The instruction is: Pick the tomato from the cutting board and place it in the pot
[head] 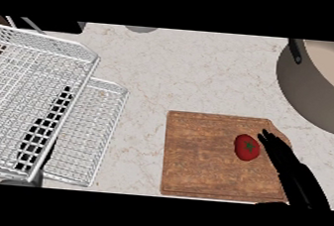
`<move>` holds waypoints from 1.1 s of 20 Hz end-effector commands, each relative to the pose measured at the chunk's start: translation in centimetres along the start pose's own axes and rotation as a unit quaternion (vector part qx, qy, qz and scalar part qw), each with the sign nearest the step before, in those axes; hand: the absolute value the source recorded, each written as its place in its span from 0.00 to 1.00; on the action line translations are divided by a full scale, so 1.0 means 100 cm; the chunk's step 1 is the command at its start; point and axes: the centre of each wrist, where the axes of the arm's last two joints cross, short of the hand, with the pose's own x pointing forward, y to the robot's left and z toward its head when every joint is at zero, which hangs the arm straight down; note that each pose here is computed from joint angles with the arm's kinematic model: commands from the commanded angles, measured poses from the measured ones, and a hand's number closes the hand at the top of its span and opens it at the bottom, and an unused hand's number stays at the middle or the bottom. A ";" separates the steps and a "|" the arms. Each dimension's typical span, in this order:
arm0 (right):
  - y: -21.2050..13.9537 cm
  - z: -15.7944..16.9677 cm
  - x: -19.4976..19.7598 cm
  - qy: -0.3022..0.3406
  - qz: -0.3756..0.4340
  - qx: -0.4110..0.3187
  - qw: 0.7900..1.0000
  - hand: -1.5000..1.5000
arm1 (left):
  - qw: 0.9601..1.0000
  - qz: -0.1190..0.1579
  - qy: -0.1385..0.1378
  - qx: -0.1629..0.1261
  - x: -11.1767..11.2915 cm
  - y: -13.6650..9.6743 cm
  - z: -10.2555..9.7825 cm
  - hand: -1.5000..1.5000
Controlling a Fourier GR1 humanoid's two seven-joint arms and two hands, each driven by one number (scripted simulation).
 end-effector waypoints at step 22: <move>0.026 -0.049 -0.004 -0.046 0.046 -0.090 0.994 1.00 | 0.994 0.098 -0.009 0.038 0.021 -0.049 -0.002 0.50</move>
